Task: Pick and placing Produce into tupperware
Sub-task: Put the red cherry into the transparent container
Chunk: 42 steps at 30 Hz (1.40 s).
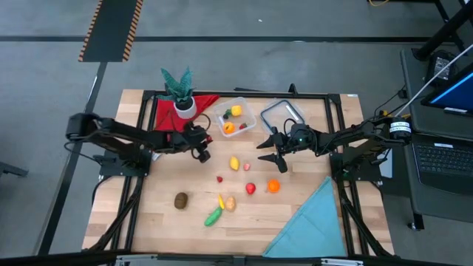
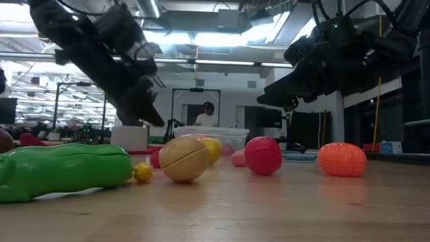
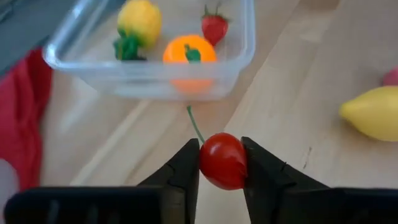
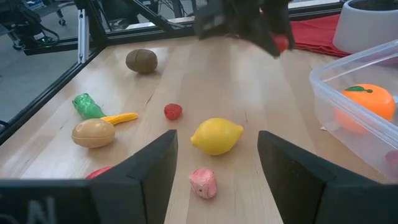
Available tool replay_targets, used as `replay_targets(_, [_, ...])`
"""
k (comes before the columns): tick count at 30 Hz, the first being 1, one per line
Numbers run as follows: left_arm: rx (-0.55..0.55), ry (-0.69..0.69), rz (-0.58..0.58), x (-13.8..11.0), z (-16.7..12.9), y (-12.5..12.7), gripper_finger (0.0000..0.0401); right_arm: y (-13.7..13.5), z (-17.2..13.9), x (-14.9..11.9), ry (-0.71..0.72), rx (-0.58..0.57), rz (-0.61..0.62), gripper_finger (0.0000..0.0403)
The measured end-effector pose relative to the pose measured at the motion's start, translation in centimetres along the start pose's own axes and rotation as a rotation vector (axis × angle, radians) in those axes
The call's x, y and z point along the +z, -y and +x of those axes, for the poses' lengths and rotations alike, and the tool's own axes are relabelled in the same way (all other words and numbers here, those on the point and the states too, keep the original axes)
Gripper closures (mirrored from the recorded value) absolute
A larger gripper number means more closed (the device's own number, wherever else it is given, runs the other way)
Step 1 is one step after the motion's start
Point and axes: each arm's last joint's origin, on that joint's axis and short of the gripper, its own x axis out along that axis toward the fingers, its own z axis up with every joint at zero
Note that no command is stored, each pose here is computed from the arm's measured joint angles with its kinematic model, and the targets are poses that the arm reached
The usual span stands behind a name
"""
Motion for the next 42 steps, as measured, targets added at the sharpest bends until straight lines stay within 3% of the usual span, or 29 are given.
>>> replay_targets(9, [-0.023, 0.056, 0.018, 1.3, -4.0, -1.4, 0.0311, 0.0, 0.0, 0.0, -0.001, 0.0, 0.001, 0.0178])
replay_targets(15, [-0.152, 0.1, 0.025, 1.8, -5.6, -1.6, 0.0318, 0.0, 0.0, -0.1, -0.006, 0.0, 0.001, 0.0178])
replay_targets(23, [-0.307, 0.103, 0.029, 2.0, -5.7, -1.1, 0.0316, 0.0, 0.0, -0.1, -0.006, 0.0, 0.0, 0.0178])
replay_targets(30, [-0.411, 0.252, 0.027, 1.8, -5.4, -0.7, 0.0318, 0.0, 0.0, -0.3, -0.025, 0.0, 0.004, 0.0178])
replay_targets(42, [-0.505, 0.477, -0.047, -1.0, -5.2, -1.1, 0.0317, -0.4, 0.1, -0.4, -0.044, 0.017, -0.021, 0.0178])
